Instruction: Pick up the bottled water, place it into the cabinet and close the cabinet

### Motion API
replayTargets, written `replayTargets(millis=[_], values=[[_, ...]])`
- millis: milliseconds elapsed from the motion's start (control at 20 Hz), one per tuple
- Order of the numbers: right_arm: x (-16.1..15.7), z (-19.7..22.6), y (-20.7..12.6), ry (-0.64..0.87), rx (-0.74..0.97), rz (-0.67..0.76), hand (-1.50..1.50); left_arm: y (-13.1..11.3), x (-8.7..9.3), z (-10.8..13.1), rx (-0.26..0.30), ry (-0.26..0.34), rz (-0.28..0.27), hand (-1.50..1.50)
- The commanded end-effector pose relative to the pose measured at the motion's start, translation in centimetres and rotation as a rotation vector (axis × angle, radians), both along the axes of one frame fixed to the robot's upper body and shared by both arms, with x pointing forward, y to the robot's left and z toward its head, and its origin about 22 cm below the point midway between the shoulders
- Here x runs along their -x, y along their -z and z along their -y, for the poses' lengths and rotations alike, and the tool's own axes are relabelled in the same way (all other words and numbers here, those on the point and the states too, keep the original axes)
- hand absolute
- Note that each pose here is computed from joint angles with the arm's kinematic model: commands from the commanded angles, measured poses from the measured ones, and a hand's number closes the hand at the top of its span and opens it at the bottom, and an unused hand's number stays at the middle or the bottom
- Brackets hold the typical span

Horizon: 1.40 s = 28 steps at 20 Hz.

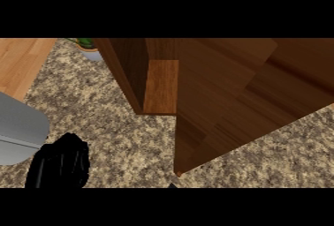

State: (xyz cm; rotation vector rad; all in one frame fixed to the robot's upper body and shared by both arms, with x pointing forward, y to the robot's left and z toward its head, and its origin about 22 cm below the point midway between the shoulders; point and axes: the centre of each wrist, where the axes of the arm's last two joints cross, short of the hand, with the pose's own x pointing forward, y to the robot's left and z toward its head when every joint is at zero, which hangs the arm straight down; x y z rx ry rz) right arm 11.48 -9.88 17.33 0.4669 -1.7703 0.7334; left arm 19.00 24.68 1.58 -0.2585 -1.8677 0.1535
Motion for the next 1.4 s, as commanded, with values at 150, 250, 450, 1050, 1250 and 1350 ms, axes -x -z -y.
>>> replayTargets(millis=[150,250,450,1050,1250,1350], values=[[-1.4,-5.4,-1.0,0.015,-0.037,0.086,1.5,0.9,1.8,-2.9,0.005,-0.017,0.009,1.5],[-2.0,-5.5,-1.2,0.052,-0.046,0.078,1.5,-0.4,1.9,-4.2,-0.003,-0.019,0.009,1.5],[-4.9,-5.5,-1.9,0.14,-0.072,0.021,1.5,-1.2,3.0,-6.2,-0.011,-0.014,0.012,1.5],[-19.1,-6.2,-0.3,0.159,-0.11,-0.204,1.5,-1.0,3.0,-8.3,-0.022,-0.007,0.013,1.5],[-24.0,-3.1,0.1,0.158,-0.109,-0.216,1.5,-1.0,4.8,-8.8,-0.019,0.001,0.022,1.5],[-25.5,-3.0,1.5,0.177,-0.074,-0.214,1.5,-1.3,3.6,-8.4,-0.021,-0.004,0.022,1.5]])
